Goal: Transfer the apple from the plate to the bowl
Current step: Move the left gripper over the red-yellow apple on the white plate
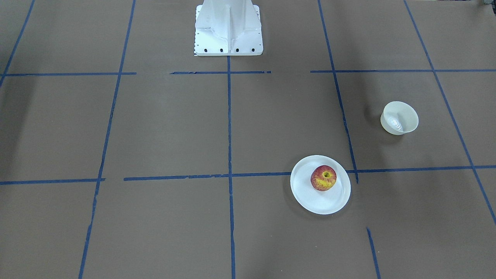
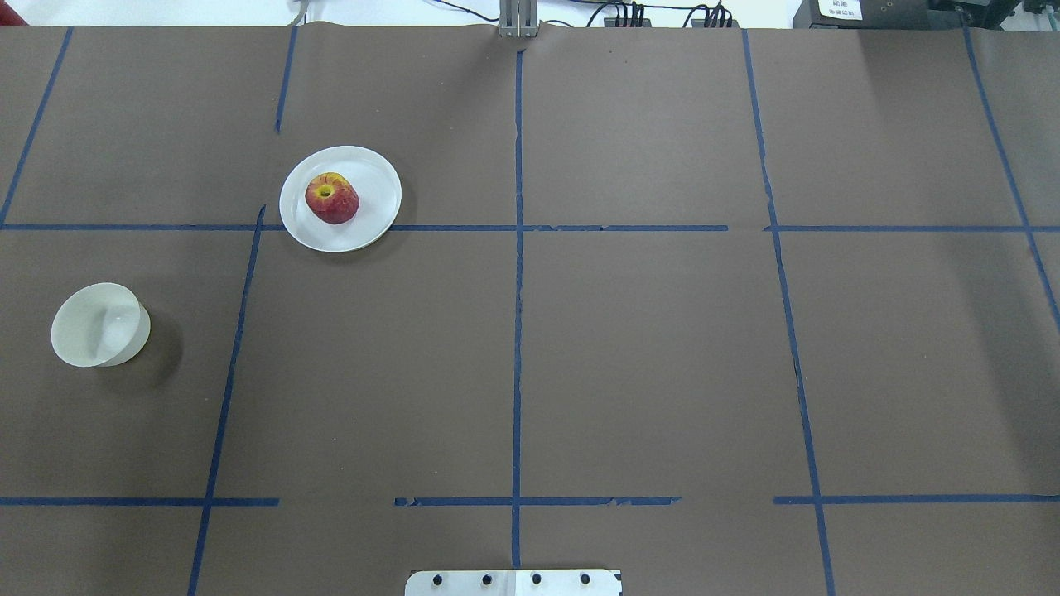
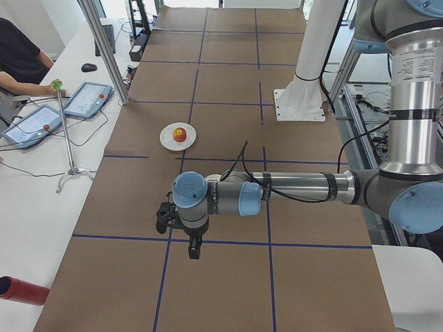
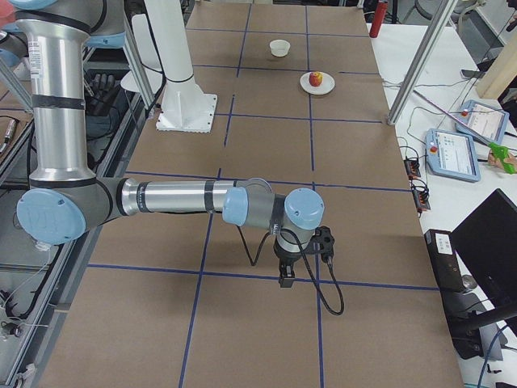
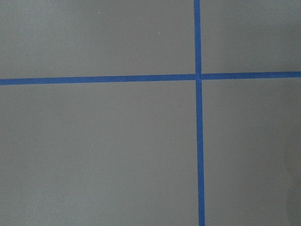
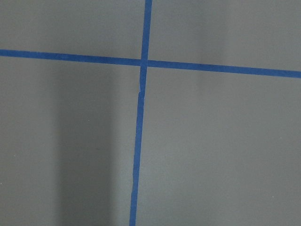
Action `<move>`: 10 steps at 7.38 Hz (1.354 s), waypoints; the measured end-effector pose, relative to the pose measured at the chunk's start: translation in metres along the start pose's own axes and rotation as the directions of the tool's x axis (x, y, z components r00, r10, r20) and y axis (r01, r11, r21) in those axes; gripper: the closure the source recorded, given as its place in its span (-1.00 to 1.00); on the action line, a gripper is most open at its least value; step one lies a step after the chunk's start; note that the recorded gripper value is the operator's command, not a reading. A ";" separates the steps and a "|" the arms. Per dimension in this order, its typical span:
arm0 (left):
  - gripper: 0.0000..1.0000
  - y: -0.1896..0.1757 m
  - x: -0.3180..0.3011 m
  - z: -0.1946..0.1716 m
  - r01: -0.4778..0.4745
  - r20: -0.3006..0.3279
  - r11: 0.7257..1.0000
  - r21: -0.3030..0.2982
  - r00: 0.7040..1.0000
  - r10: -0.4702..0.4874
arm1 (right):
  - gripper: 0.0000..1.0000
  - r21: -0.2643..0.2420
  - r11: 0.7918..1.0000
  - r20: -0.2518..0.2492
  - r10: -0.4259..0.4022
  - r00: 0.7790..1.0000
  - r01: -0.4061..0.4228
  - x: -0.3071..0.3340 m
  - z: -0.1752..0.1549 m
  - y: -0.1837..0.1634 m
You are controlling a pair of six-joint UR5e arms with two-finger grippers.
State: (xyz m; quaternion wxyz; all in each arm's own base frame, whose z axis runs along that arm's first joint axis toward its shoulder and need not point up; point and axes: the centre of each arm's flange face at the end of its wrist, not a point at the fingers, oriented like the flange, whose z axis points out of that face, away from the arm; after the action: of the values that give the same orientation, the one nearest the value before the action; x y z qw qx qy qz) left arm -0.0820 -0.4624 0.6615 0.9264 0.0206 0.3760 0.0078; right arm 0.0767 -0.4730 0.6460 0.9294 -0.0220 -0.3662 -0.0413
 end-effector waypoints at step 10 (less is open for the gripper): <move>-1.00 -0.087 0.402 -0.014 0.001 -0.124 0.999 0.043 0.992 0.005 | -1.00 0.000 1.000 0.000 0.000 1.000 0.000 0.000 0.000 0.000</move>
State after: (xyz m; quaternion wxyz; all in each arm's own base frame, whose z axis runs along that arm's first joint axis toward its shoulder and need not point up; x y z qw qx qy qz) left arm 0.1967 -0.5370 0.3676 0.9006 0.0405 0.4327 0.0019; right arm 0.0767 -0.4730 0.6460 0.9294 -0.0221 -0.3662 -0.0413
